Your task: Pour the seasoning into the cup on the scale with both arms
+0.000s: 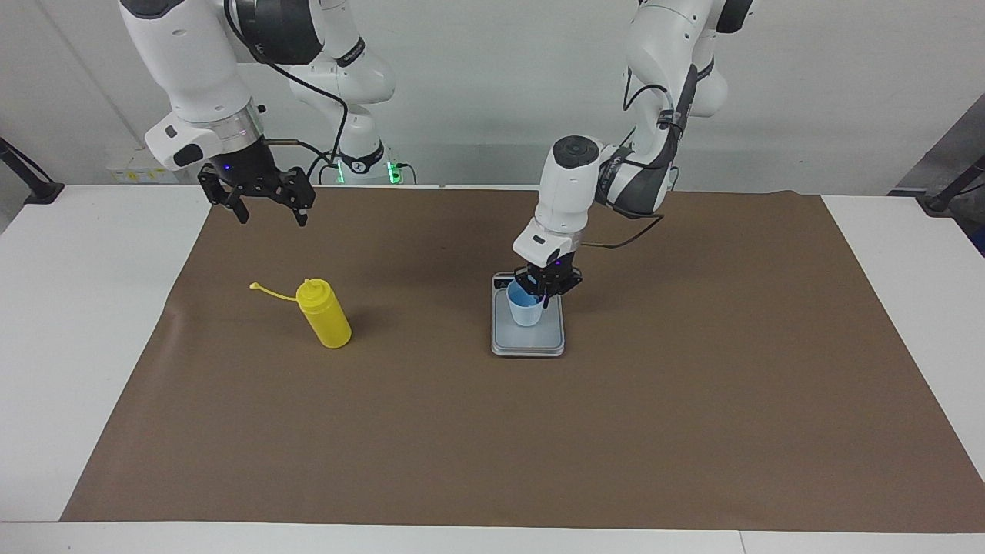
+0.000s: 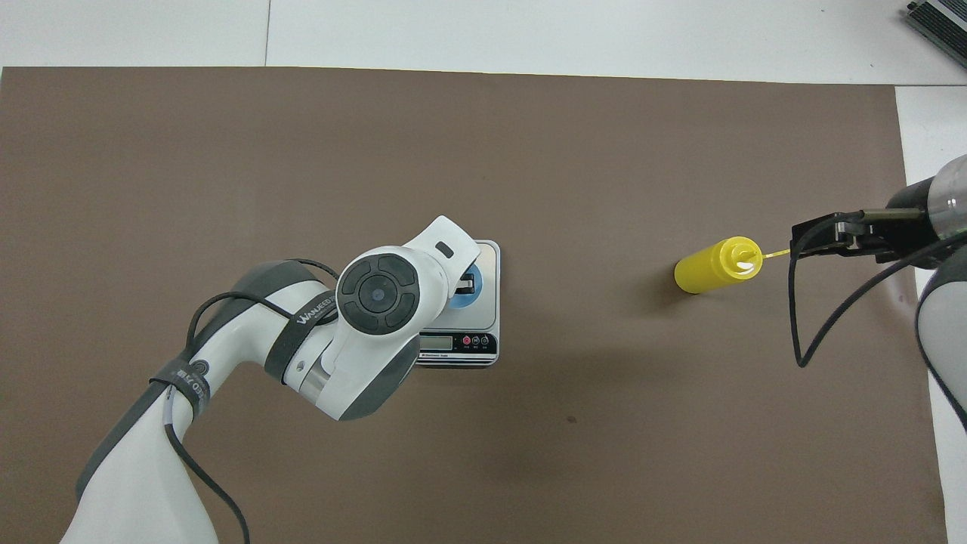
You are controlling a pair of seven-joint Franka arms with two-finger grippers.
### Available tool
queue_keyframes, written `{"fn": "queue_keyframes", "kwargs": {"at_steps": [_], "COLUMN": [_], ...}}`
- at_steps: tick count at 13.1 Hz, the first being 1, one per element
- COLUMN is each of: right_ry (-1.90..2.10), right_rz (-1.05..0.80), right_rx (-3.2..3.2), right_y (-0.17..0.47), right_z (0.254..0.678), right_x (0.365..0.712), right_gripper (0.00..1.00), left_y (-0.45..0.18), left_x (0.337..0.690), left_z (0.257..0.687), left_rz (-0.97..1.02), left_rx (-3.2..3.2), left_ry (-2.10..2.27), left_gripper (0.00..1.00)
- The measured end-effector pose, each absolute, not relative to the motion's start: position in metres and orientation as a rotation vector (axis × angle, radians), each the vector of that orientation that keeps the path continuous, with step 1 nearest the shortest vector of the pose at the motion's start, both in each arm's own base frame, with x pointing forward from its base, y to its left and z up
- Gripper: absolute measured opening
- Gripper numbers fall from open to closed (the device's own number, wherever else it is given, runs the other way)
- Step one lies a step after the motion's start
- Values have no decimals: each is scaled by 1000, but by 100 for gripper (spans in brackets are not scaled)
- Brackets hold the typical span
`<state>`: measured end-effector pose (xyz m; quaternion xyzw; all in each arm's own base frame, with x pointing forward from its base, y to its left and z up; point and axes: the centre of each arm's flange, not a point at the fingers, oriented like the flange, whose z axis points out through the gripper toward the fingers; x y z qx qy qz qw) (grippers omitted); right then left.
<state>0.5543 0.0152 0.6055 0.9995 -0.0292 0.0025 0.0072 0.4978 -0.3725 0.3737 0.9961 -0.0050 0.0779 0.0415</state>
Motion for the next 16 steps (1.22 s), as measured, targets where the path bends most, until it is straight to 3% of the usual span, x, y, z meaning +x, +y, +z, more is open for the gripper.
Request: {"fn": "queue_keyframes", "kwargs": {"at_steps": [1,4,8,16], "right_ry": [-91,-91,-91,-91], "right_rz": [8,8,8,8], "right_rx": [3126,3126,3126,3126], "right_y": [15,15,15,15], "right_z": [605,605,605,605], "right_x": [554,554,554,554], "right_gripper": [100,100,100,100], "left_y": [-371,-354,-305,-191], "left_x": [500,519,549,564], "left_z": [374,397,465,541], "left_rz": [243,292,314,254], "left_rx": [3049,3037,3071,3130], "left_ry": [-9,46,50,-134], "left_gripper": [15,52,99,100]}}
